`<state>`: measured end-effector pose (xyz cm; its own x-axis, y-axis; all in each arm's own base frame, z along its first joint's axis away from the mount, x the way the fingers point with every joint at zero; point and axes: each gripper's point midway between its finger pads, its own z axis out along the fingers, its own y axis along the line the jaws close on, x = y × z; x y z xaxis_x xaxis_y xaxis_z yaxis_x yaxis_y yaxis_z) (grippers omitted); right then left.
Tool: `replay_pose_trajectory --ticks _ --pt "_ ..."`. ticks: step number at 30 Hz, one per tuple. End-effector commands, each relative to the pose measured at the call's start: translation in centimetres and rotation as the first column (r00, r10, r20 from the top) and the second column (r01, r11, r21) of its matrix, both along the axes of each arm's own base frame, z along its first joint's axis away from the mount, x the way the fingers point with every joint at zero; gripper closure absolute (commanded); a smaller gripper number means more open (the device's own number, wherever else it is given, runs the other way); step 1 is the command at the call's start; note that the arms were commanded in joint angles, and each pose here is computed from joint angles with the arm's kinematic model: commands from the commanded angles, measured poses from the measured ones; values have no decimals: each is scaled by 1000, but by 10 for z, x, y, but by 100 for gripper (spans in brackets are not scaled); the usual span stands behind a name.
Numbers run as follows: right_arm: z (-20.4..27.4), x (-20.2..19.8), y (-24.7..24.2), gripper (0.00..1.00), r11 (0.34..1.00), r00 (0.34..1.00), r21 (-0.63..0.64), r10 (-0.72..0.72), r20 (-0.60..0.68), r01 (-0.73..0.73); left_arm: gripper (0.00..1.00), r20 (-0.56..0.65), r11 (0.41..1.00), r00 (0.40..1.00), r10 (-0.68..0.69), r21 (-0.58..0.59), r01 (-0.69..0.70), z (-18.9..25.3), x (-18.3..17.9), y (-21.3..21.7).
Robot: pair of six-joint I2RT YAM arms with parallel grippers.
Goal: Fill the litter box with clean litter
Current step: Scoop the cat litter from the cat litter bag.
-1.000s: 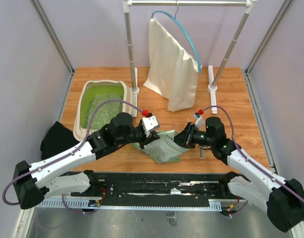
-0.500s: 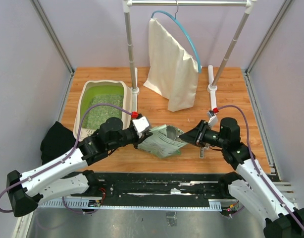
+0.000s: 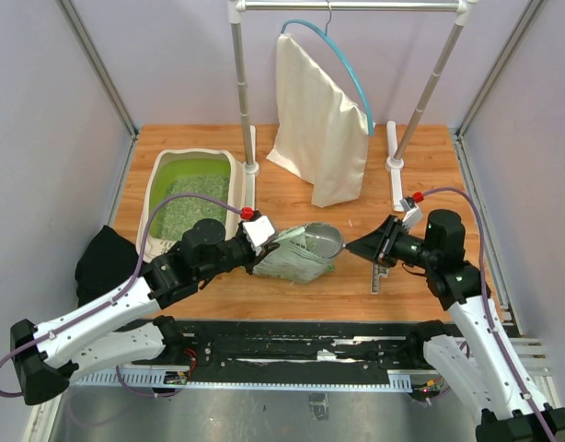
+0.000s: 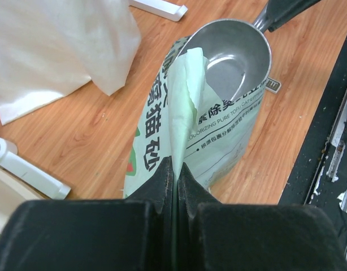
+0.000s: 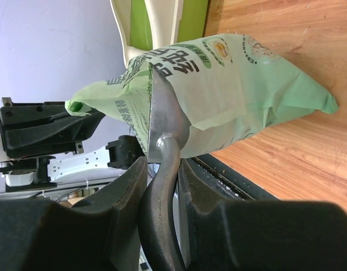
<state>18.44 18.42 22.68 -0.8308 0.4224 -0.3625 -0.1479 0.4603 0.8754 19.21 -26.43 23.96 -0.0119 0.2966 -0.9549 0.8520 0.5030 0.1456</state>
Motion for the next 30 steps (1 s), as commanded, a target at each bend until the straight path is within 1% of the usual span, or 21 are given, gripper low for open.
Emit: replay_pose_trajectory --ticks 1,8,18,21,26,28,29,30 --pt "36 -3 -3 99 998 995 48 46 94 -51 100 54 999 998 -14 -47 17 20 -1 -4" --pt "37 -5 -16 99 999 995 -36 21 101 -18 100 54 999 999 -9 -52 12 22 0 -3" --pt "34 -9 -27 99 997 997 -71 21 79 -16 99 62 998 998 5 -64 -1 26 0 -1" --pt "35 -11 -28 99 999 998 -31 33 62 -31 99 65 998 998 9 -66 -4 27 1 0" --pt "32 -13 -32 99 994 997 77 76 20 -78 100 65 997 998 16 -83 -10 30 1 0" --pt "28 -9 -30 99 988 997 134 79 -6 -78 99 55 995 998 11 -103 -5 32 0 -3" --pt "30 -3 -27 99 984 997 157 80 22 -83 100 50 994 999 5 -112 0 32 -1 -5" --pt "28 0 -24 99 981 997 177 79 15 -81 99 48 993 999 0 -122 6 33 -2 -6"
